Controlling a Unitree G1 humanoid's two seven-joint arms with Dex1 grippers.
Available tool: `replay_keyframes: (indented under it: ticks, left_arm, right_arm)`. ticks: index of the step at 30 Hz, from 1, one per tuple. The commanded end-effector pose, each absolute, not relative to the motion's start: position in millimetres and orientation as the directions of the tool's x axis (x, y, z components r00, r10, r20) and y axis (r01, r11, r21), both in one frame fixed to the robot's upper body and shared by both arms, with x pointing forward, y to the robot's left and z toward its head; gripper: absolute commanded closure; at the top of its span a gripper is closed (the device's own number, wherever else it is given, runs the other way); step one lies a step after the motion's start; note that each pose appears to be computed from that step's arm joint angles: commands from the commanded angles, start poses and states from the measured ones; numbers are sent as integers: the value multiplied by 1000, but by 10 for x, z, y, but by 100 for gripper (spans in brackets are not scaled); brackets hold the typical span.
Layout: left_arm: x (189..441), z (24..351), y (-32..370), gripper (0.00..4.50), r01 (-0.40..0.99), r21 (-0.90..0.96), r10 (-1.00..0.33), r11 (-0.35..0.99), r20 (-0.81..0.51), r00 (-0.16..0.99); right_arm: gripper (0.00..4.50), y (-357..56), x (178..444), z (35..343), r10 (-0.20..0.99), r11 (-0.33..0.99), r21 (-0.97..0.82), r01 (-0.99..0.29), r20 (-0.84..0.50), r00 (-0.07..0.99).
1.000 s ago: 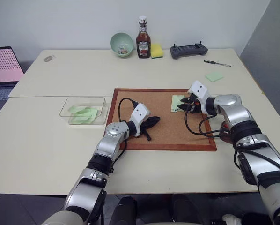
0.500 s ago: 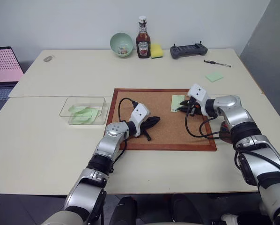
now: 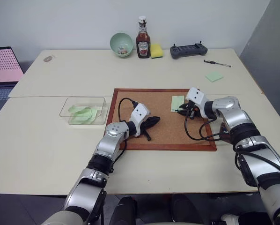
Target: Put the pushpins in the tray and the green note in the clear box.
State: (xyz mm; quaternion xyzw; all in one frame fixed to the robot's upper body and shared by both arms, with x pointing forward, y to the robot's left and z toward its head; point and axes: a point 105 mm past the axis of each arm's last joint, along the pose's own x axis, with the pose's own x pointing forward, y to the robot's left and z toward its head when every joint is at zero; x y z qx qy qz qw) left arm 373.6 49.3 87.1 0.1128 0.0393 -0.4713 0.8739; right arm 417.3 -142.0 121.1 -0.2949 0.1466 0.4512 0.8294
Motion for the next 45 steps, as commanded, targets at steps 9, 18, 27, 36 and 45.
replay_keyframes:
  ticks: [9, 18, 27, 36, 45]
  left_arm:
    - [3694, 652, 542, 450, 831, 133, -794, 540, -247, 556]
    - [3681, 634, 541, 450, 833, 132, -796, 537, -250, 552]
    - [3680, 619, 522, 450, 837, 130, -798, 531, -254, 546]
    - [3676, 608, 502, 450, 841, 131, -802, 524, -257, 540]
    - [3673, 591, 503, 450, 843, 128, -803, 522, -260, 537]
  right_arm:
    - [418, -1400, 4157, 1250, 670, 386, -371, -845, -517, 533]
    - [447, -1450, 4138, 1298, 675, 381, -376, -845, -512, 532]
    - [447, -1511, 4063, 1456, 701, 379, -376, -845, -479, 528]
    - [447, -1607, 3948, 1607, 715, 441, -352, -826, -418, 560]
    - [447, -2197, 3509, 1710, 622, 558, -344, -755, -430, 655]
